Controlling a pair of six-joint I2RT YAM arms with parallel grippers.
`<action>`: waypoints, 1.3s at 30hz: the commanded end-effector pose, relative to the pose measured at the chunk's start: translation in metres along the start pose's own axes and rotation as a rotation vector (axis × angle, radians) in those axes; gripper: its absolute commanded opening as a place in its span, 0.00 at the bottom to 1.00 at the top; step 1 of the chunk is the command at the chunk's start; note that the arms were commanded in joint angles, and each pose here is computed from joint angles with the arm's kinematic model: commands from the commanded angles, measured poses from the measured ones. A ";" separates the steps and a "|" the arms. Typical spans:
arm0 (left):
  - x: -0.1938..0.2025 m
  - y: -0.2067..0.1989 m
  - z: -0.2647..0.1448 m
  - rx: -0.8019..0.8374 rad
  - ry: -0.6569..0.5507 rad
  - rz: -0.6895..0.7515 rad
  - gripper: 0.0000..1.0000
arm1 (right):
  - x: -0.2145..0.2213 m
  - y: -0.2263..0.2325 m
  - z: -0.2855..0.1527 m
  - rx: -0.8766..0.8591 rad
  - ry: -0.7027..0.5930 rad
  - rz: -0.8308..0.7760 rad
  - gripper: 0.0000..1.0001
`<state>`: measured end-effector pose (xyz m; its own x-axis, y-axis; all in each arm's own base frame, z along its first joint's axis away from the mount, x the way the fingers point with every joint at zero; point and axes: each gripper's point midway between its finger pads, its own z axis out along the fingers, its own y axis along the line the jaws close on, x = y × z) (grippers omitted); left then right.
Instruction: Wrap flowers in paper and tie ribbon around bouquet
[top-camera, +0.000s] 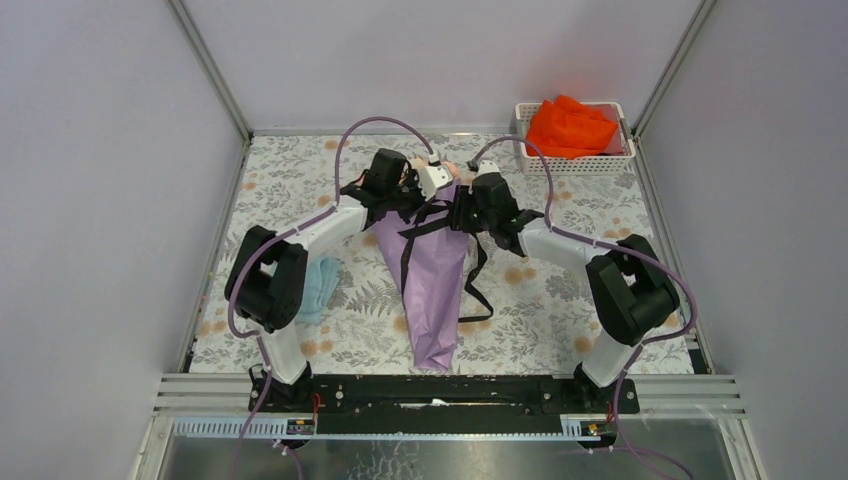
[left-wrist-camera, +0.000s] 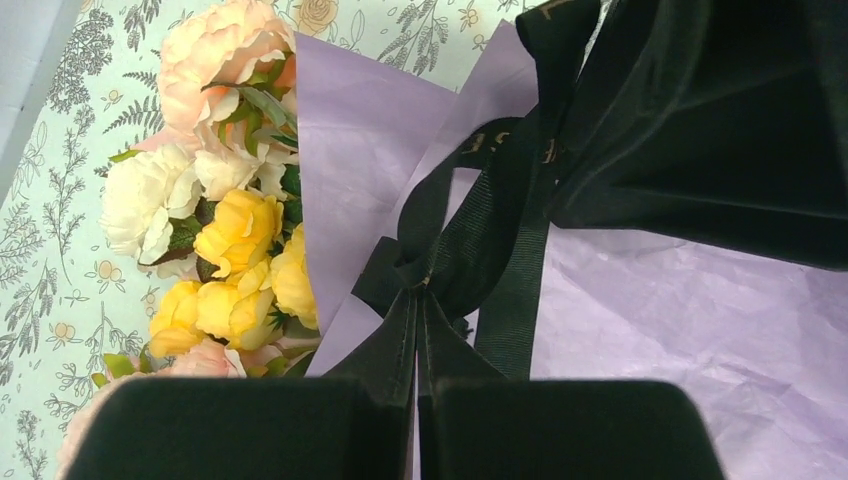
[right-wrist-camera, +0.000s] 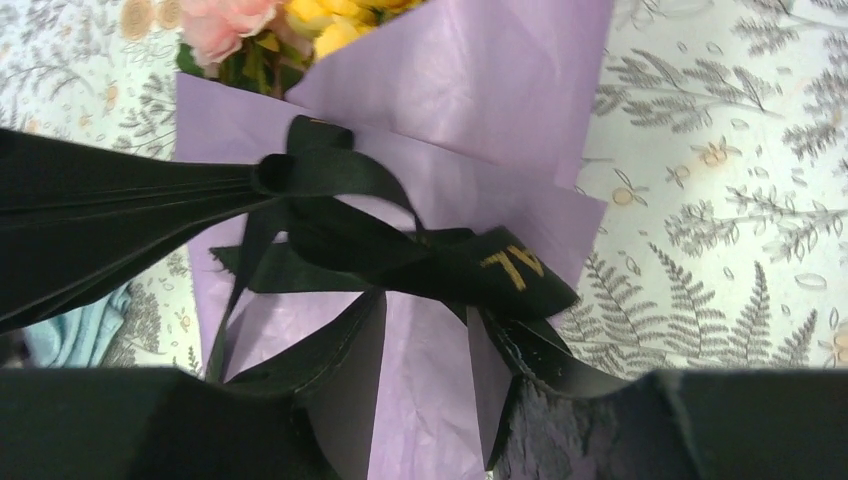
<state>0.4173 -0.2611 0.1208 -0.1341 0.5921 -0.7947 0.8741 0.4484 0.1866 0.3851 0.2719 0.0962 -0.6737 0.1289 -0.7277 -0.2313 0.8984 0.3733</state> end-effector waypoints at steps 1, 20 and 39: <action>-0.019 0.024 0.006 -0.079 -0.057 0.026 0.00 | -0.029 0.041 -0.012 -0.231 -0.021 -0.164 0.43; -0.009 0.026 0.013 -0.040 -0.064 -0.064 0.00 | -0.004 0.082 -0.028 -0.885 -0.144 -1.067 0.64; 0.003 0.017 0.016 0.049 -0.048 -0.125 0.00 | 0.010 0.038 0.034 -0.812 -0.013 -1.325 0.64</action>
<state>0.4337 -0.2596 0.1061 -0.2242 0.5200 -0.8242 0.8697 0.4883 0.0714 0.3758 0.3187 0.0720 0.2623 -0.5332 -0.8043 -0.9616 -0.0747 -0.2641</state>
